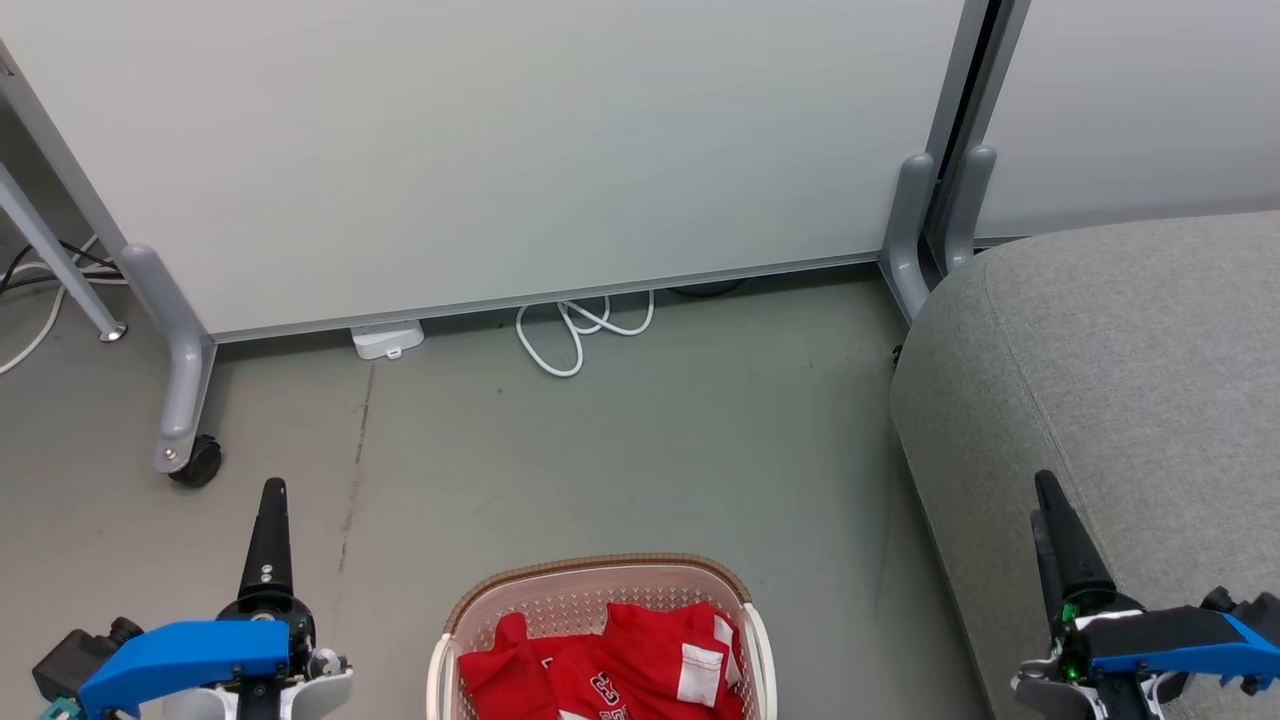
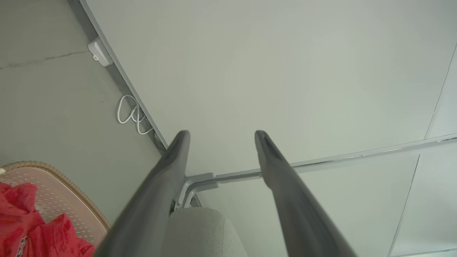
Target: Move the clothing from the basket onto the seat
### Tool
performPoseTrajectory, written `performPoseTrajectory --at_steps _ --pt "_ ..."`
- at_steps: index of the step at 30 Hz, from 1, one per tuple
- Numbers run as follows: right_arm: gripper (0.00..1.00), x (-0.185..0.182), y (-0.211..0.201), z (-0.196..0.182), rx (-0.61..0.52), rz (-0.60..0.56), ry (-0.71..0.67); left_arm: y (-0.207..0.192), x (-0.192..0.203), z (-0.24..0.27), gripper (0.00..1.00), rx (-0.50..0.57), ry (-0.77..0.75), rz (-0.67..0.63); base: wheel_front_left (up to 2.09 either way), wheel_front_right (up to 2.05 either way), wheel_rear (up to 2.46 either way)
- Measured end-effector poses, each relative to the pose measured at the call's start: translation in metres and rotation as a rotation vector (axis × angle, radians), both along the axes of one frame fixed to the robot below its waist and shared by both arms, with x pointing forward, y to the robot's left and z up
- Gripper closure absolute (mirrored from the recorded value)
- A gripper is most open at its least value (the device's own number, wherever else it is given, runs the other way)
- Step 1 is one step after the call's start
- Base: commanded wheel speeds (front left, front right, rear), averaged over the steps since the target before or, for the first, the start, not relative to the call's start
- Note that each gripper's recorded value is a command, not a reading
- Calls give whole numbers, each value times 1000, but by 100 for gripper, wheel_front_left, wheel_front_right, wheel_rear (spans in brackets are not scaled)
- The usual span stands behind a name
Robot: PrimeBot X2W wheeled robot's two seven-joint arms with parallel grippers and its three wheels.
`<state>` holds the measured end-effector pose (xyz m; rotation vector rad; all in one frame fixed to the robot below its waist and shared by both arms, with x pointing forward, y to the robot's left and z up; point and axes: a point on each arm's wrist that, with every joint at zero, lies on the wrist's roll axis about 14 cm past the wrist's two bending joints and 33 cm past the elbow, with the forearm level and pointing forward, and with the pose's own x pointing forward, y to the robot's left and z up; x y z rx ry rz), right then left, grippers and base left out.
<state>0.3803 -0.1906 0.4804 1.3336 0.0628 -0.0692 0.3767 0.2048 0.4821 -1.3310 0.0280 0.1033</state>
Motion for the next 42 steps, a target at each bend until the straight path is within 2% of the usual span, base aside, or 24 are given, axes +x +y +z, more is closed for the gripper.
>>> performPoseTrajectory --at_steps 21,42 --pt "0 10 25 15 -378 78 -63 -18 7 15 0 483 -5 -54 0 0 0" --pt "0 10 47 11 -664 154 -95 -34 5 15 0 819 -23 -104 0 0 0"
